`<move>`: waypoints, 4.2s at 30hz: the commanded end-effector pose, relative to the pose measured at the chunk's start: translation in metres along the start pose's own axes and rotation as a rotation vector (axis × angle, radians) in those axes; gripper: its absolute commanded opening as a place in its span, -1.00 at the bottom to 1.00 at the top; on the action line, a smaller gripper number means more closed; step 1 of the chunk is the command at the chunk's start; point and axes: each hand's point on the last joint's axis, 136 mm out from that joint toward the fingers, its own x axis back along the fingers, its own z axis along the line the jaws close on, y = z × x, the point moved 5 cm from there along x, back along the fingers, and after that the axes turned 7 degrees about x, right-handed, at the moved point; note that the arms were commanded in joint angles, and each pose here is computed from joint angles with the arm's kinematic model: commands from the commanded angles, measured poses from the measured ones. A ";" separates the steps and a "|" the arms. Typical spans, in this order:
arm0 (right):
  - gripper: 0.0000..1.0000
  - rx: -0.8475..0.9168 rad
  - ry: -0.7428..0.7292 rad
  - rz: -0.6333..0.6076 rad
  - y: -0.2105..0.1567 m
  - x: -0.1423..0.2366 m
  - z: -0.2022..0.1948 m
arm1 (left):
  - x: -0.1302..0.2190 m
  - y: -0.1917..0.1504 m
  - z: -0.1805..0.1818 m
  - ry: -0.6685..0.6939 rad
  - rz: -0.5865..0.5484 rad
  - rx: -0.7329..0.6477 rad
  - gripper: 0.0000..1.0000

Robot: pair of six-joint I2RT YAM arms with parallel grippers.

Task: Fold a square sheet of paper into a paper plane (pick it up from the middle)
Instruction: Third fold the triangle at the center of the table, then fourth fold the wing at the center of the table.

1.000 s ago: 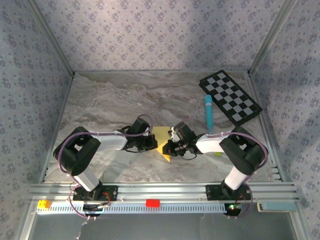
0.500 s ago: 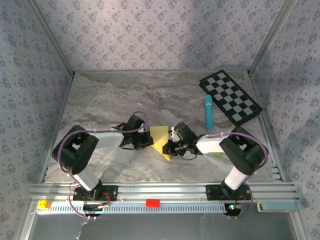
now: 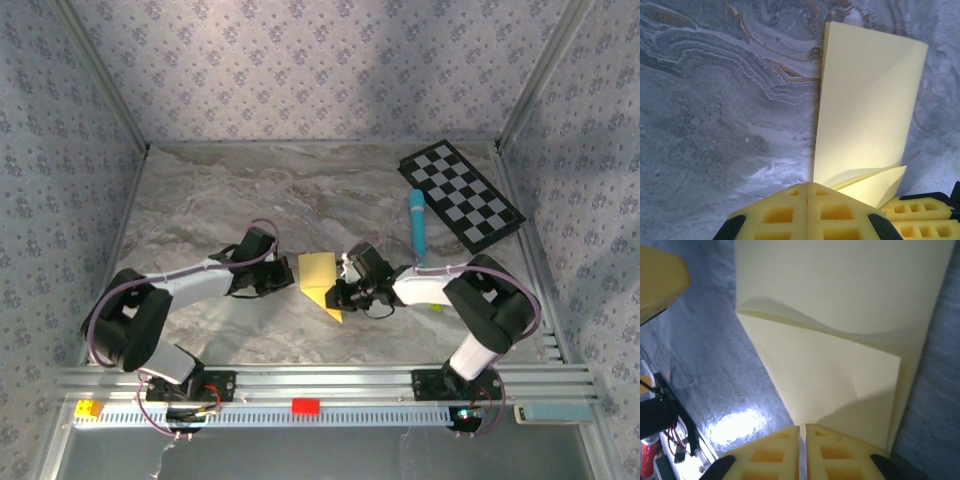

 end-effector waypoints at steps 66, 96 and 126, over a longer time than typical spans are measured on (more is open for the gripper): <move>-0.91 -0.005 0.059 -0.188 0.023 0.046 -0.006 | -0.027 0.024 -0.037 -0.206 0.226 0.111 -0.11; -0.85 -0.035 0.020 -0.184 0.016 0.049 -0.021 | -0.035 0.029 -0.050 -0.269 0.224 0.112 -0.92; -0.20 0.924 -0.593 -0.478 0.002 0.031 0.061 | 0.011 0.029 -0.034 -0.158 -0.078 0.256 -1.00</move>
